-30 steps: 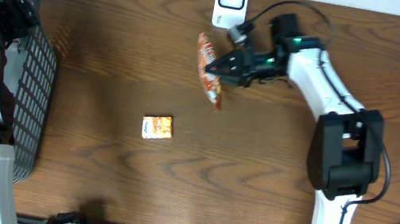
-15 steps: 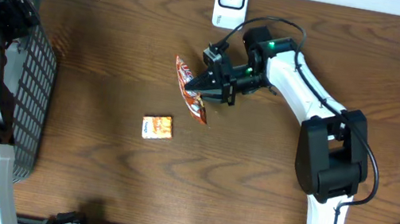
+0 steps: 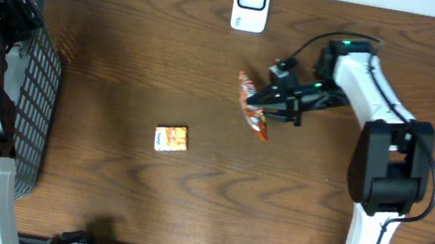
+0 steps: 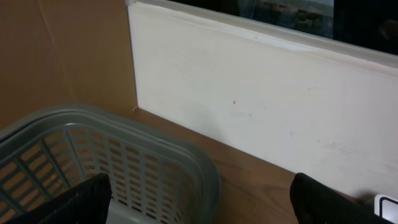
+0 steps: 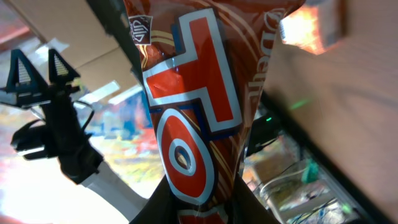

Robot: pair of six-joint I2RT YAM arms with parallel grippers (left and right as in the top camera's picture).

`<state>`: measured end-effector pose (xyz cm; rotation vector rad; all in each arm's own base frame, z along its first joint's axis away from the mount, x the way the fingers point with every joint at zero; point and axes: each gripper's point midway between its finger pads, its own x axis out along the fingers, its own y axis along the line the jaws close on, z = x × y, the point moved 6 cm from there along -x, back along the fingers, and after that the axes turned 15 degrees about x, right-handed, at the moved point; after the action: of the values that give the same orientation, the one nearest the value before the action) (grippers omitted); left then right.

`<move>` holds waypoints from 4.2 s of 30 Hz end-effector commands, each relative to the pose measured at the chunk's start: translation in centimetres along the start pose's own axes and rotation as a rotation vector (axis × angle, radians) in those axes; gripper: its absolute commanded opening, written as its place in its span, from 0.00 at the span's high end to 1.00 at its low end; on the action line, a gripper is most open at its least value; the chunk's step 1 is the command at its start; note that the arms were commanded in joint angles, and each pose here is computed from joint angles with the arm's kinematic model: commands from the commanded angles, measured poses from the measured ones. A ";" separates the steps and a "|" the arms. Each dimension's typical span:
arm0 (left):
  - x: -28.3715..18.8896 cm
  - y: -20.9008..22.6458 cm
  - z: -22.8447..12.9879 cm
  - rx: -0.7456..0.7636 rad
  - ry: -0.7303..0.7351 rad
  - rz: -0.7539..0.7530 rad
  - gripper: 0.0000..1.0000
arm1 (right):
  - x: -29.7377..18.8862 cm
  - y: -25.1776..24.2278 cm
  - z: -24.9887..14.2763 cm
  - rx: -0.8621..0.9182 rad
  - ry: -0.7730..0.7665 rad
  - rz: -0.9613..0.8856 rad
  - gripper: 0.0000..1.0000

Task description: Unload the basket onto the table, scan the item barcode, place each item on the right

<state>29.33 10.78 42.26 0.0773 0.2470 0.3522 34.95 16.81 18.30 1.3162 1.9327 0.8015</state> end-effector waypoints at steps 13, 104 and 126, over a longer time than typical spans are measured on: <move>-0.1 -0.2 0.2 -0.008 -0.007 -0.012 0.09 | -7.7 -5.7 0.7 -0.041 -0.132 -0.325 0.99; -0.1 -0.2 0.2 -0.008 -0.007 -0.012 0.09 | 12.0 -8.7 8.6 -0.686 -0.434 -1.605 0.76; -0.1 -0.2 0.2 -0.008 -0.007 -0.012 0.09 | 11.6 -6.9 6.3 -0.458 -0.557 -1.575 0.38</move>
<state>29.33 10.78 42.28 0.0777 0.2467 0.3522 33.07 26.20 7.28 -0.4482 1.5153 0.0548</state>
